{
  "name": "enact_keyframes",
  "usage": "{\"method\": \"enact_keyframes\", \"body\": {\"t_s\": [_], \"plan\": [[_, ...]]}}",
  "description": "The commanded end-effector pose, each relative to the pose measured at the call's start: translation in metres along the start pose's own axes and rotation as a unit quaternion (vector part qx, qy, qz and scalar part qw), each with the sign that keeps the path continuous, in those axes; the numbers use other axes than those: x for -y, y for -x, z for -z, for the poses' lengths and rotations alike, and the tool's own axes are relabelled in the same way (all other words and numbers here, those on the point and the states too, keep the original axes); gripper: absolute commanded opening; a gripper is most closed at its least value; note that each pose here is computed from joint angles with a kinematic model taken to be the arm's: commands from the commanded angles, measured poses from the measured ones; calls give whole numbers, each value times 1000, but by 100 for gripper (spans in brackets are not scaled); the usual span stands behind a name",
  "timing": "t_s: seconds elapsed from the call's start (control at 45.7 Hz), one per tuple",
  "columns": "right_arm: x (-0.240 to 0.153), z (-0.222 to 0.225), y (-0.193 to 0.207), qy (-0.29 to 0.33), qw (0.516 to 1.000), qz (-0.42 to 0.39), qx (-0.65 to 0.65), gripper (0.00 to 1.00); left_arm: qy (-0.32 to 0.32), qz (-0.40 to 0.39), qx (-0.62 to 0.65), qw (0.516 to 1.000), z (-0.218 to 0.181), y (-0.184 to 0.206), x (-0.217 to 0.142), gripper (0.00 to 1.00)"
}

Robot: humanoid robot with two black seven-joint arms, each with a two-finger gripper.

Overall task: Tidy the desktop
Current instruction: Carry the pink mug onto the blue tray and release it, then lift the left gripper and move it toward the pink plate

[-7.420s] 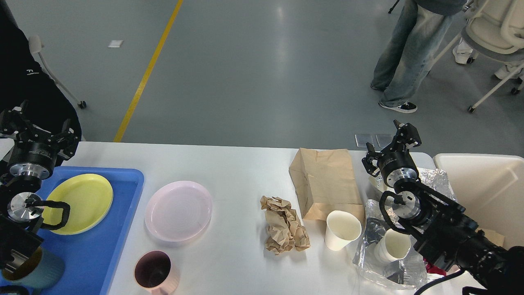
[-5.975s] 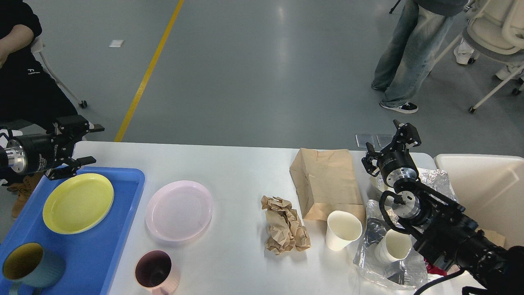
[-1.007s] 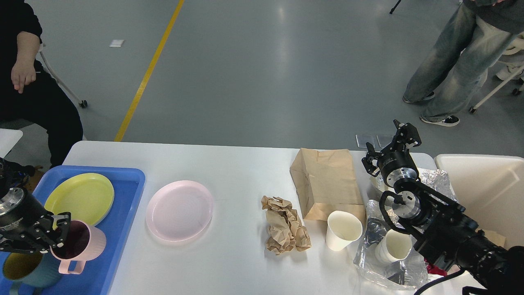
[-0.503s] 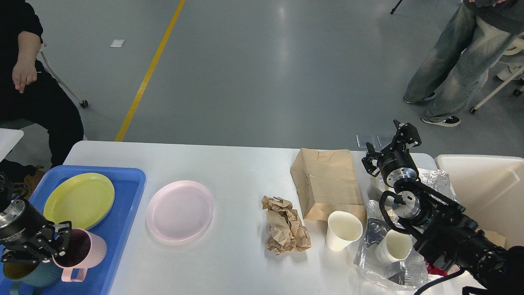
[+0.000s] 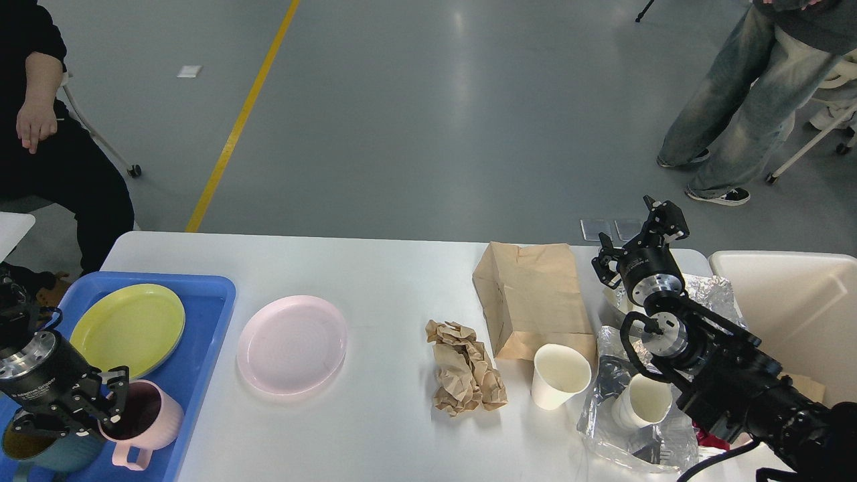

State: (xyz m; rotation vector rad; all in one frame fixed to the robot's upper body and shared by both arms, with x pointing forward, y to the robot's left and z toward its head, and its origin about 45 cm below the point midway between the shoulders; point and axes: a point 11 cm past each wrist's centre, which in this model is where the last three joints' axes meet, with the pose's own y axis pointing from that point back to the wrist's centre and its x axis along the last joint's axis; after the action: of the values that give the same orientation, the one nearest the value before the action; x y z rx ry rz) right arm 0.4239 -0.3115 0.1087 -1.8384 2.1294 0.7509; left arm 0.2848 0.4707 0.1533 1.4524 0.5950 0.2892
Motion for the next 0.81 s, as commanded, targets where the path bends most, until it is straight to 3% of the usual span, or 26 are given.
{"method": "enact_keyframes", "body": {"t_s": [0.0,0.241,0.394,0.613,0.788], "plan": [[0,0,0,0,1000,0,0,100,-1,1,0,1000,0,0,1,48],[0,0,0,0,1000,0,0,100,-11,4,-3,1000,8,2,3,86],[0,0,1,0,1000,1,1,100,-6,-11,-12,1000,13,-4,-11,92],[0,0,0,0,1000,0,0,100,-26,-66,-15,997,23,-23,-62,95],[0,0,0,0,1000,0,0,100,-34,-93,9,995,4,-32,-88,95]]}}
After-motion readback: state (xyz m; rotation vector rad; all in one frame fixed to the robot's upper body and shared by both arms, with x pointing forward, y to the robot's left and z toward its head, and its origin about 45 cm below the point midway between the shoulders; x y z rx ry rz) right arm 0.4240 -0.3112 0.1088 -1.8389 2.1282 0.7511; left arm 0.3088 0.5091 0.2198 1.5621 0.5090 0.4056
